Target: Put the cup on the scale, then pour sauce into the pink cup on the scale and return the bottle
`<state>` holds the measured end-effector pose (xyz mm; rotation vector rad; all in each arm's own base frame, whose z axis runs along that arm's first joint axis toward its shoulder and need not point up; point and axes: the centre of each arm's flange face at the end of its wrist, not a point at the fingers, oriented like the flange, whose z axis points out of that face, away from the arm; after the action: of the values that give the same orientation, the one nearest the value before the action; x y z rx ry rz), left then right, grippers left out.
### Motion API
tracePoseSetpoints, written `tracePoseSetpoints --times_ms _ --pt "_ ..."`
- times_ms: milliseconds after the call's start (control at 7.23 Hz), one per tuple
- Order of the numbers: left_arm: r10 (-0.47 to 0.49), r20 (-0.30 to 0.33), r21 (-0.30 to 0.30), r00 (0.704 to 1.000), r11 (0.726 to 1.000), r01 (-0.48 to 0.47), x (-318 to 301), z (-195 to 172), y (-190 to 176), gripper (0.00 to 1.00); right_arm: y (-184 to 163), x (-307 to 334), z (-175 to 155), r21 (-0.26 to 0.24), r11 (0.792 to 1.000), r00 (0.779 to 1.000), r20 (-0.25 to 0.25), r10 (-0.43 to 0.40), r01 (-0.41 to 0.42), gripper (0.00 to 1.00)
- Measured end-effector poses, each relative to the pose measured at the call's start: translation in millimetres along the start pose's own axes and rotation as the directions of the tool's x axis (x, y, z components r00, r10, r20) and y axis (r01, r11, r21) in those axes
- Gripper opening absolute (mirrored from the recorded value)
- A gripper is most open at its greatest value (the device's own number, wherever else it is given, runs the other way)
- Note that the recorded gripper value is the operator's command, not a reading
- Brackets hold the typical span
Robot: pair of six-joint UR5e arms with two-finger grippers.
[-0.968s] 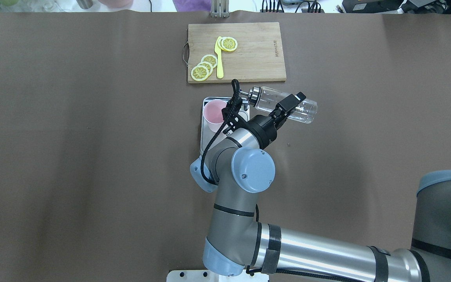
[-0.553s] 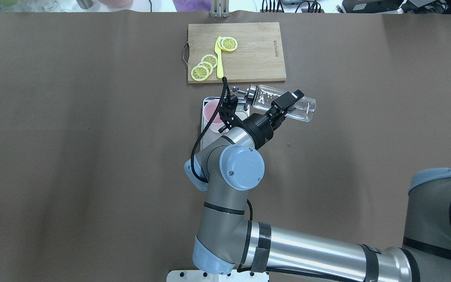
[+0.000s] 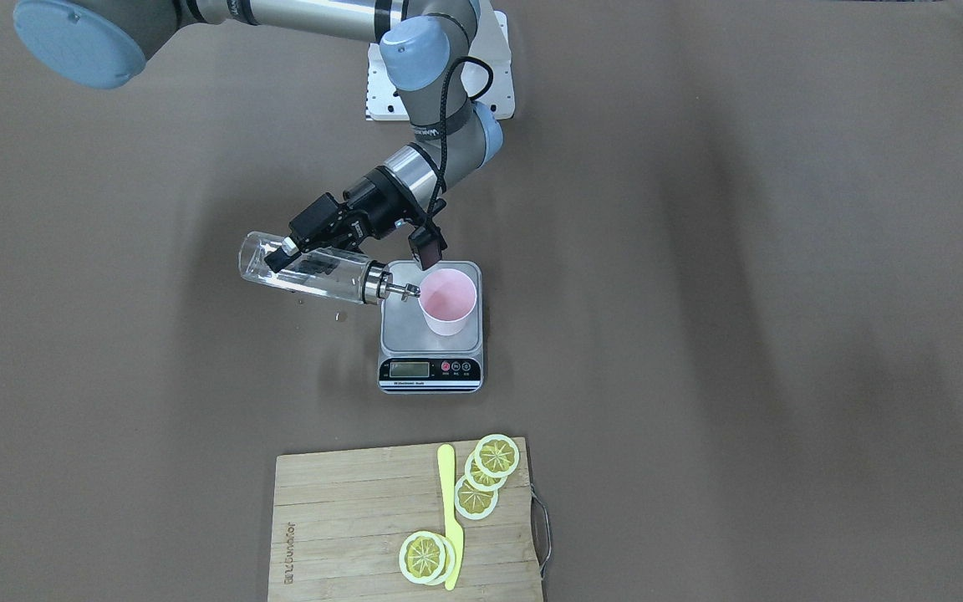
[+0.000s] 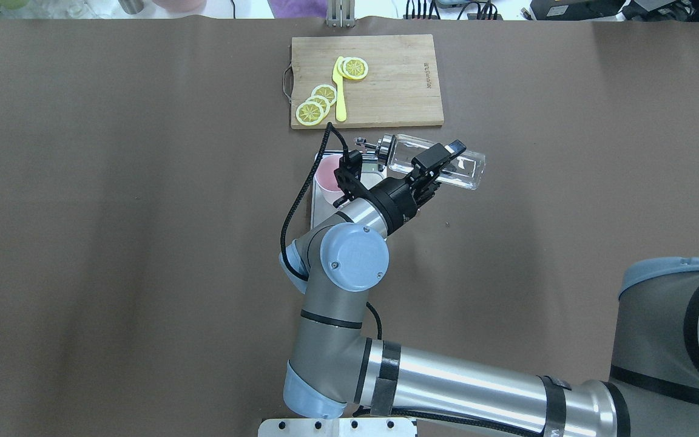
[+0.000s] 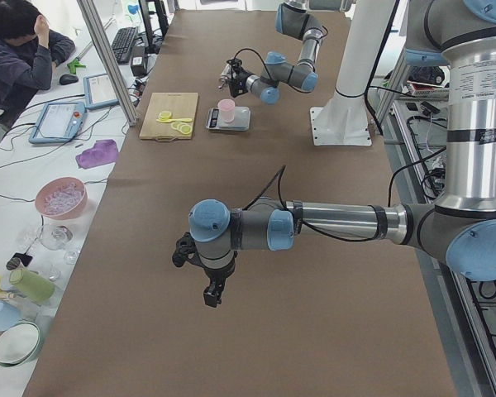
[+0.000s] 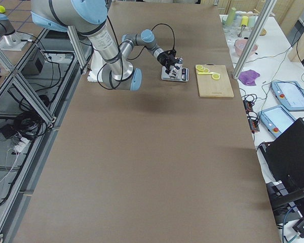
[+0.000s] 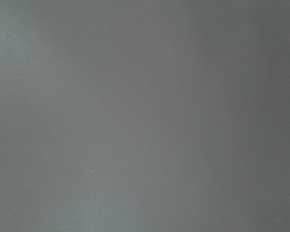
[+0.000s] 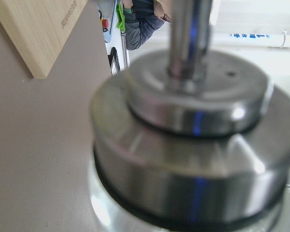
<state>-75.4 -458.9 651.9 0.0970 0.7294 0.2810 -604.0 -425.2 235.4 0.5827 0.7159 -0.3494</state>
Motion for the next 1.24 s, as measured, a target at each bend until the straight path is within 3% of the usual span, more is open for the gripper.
tracePoseSetpoints --times_ms 1245 --pt "-0.004 -0.001 -0.004 1.0 1.0 0.004 -1 2 1 0.98 10 2 -19 -0.028 0.999 0.997 -0.055 -0.045 0.043 0.0"
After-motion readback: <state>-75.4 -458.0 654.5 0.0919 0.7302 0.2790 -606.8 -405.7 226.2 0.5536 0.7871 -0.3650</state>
